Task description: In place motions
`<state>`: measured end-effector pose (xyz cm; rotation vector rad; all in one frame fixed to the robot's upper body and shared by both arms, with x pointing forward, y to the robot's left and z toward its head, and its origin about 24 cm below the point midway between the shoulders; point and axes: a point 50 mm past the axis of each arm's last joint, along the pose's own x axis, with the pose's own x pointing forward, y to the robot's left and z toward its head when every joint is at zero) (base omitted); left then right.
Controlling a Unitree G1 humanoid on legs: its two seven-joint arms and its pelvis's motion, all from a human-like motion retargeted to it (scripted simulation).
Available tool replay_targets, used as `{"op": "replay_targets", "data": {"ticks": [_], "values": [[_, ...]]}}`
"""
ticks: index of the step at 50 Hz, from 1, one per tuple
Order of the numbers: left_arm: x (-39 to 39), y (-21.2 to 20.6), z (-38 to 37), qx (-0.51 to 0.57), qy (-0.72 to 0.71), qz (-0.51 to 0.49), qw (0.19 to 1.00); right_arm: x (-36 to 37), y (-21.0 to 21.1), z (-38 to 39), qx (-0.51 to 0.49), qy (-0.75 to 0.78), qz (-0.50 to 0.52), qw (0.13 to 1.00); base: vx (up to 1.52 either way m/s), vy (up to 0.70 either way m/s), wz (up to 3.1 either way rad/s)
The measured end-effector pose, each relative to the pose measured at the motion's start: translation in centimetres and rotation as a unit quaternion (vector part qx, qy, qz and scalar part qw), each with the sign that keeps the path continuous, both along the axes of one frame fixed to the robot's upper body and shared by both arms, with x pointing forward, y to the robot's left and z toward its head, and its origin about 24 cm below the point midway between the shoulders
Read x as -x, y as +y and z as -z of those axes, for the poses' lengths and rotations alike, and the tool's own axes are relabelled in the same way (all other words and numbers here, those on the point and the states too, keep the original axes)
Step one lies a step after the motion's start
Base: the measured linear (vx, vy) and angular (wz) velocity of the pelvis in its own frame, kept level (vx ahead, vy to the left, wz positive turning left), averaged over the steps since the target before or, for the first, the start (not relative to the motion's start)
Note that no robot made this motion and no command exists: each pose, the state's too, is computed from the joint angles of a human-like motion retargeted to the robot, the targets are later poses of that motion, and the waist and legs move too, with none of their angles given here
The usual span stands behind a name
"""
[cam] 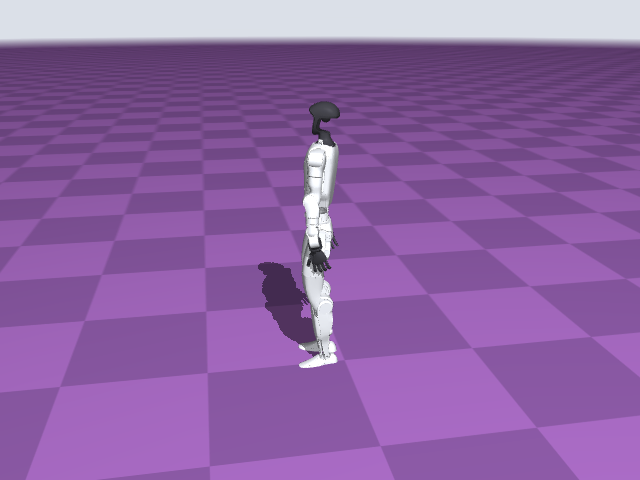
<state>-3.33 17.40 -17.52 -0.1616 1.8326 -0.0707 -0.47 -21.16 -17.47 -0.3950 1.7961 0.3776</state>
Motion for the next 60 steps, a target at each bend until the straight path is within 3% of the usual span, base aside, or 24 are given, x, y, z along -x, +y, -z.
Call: {"op": "replay_targets", "data": {"ticks": [60], "values": [[0.09, -0.16, 0.02, 0.001, -0.001, -0.009, 1.0, -0.28, 0.13, 0.06, -0.005, -0.006, -0.01, 1.0, 0.0, 0.0, 0.0]]}}
